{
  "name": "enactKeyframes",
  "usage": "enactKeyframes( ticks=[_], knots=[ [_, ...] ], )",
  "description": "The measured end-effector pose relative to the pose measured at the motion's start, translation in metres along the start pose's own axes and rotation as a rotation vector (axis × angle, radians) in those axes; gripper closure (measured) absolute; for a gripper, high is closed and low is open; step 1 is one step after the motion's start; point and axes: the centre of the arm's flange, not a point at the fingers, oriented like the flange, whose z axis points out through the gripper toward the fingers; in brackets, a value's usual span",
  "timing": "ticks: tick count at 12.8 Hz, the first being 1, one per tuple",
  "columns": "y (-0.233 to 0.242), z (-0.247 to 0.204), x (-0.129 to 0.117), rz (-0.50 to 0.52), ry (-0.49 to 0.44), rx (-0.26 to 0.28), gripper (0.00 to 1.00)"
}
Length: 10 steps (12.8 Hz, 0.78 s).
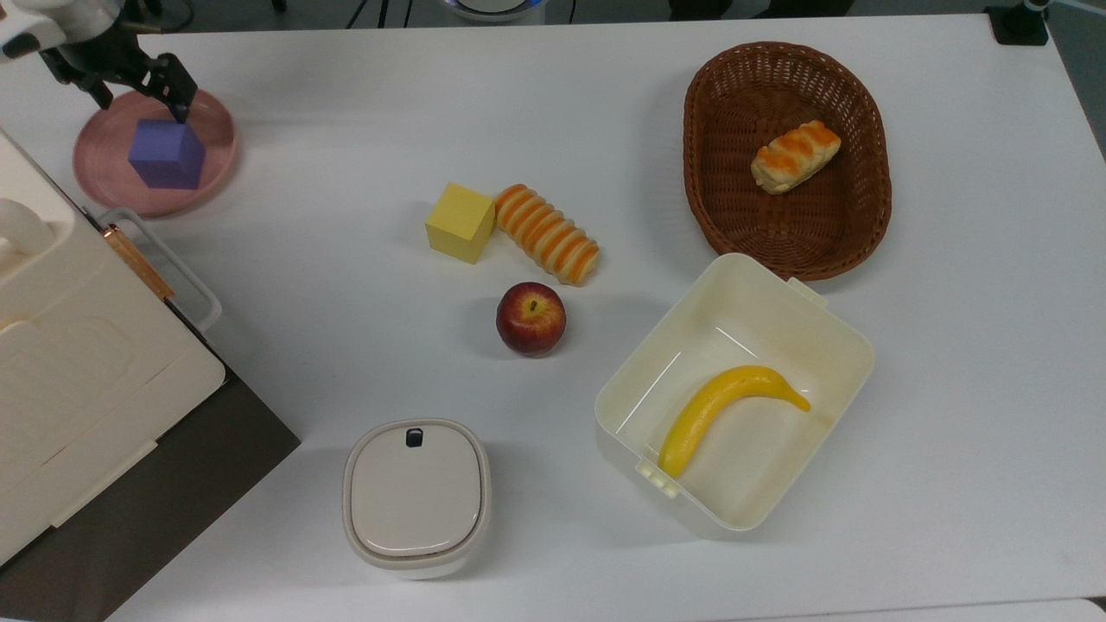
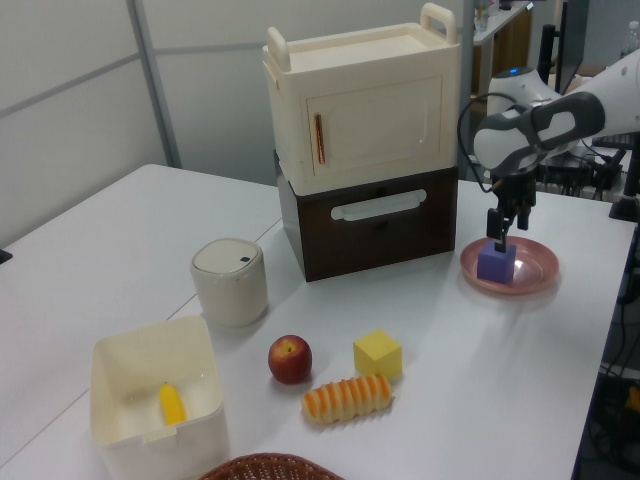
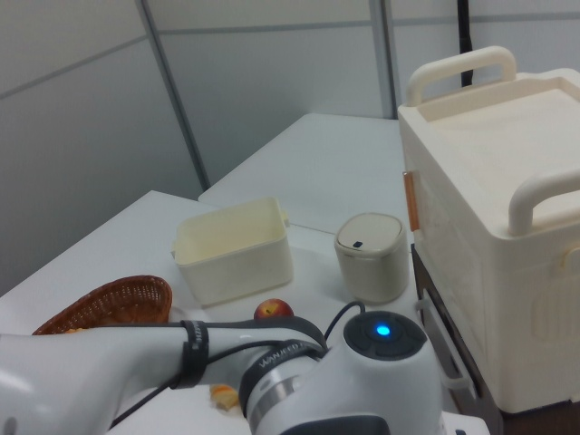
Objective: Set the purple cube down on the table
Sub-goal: 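Lower the gripper and close it on the purple cube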
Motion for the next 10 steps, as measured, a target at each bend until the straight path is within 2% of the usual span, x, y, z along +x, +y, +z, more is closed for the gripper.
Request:
enactKeyframes(
  ticks=[4, 5, 7, 8, 10],
  knots=[
    [-0.008, 0.041, 0.017, -0.024, 0.012, 0.015, 0.00],
    [-0.010, 0.045, 0.020, -0.030, 0.013, 0.017, 0.06],
    [-0.010, 0.041, 0.022, -0.050, 0.020, 0.012, 0.38],
    [-0.010, 0.038, 0.023, -0.060, 0.026, 0.009, 0.41],
    [-0.010, 0.023, 0.029, -0.081, 0.043, -0.001, 0.41]
  ],
)
